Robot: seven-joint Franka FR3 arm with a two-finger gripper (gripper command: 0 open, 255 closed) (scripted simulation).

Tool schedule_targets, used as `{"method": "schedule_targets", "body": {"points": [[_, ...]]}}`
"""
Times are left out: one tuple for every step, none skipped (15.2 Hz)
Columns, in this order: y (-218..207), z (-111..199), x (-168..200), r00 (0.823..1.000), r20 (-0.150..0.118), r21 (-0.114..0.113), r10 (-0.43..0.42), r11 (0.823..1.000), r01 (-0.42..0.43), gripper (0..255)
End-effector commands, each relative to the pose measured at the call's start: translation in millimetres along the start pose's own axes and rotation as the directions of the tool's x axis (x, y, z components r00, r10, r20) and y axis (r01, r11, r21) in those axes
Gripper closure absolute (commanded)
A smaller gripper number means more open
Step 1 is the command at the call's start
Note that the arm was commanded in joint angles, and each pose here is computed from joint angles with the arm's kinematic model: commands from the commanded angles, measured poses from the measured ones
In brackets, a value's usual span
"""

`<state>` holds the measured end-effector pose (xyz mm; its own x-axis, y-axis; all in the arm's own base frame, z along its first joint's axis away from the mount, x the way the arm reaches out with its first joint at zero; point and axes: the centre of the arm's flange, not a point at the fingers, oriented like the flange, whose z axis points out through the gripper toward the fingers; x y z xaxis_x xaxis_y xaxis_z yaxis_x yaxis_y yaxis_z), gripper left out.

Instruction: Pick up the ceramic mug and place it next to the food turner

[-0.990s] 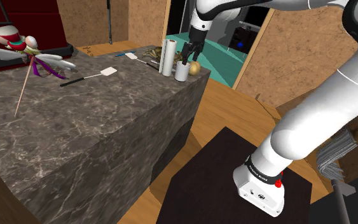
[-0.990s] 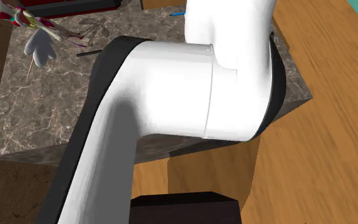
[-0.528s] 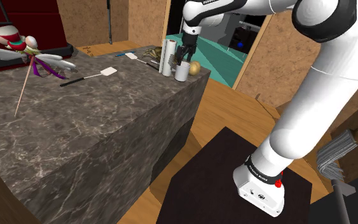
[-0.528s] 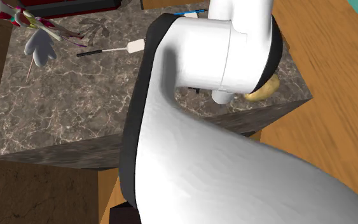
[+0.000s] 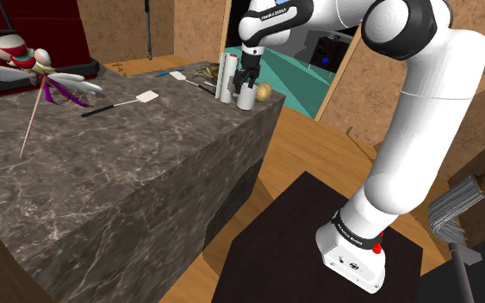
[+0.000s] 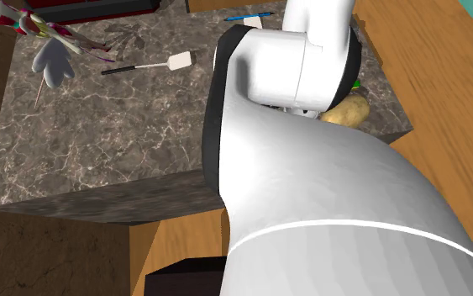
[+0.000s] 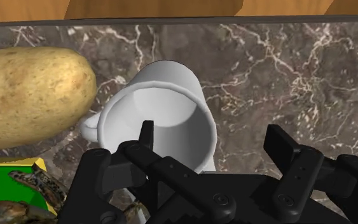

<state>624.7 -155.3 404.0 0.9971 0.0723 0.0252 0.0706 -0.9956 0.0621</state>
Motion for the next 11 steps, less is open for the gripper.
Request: {"method": "schedule_targets", "body": {"points": [[0.7,10.7,-1.1,1.000,-0.001,0.000,0.000,1.000,0.000,0],[0.7,16.0,-1.1,1.000,-0.001,0.000,0.000,1.000,0.000,0],[0.7,24.3,-1.1,1.000,-0.001,0.000,0.000,1.000,0.000,0],[0.7,24.3,-1.2,1.000,-0.001,0.000,0.000,1.000,0.000,0],[0.7,24.3,-1.1,1.000,-0.001,0.000,0.000,1.000,0.000,0],[0.7,24.3,-1.1,1.000,-0.001,0.000,0.000,1.000,0.000,0],[0.7,24.3,-1.1,1.000,-0.001,0.000,0.000,1.000,0.000,0],[0.7,24.3,-1.1,1.000,-0.001,0.000,0.000,1.000,0.000,0],[0.7,24.3,-1.1,1.000,-0.001,0.000,0.000,1.000,0.000,0],[0.7,24.3,-1.1,1.000,-0.001,0.000,0.000,1.000,0.000,0],[0.7,24.3,-1.1,1.000,-0.001,0.000,0.000,1.000,0.000,0]]}}
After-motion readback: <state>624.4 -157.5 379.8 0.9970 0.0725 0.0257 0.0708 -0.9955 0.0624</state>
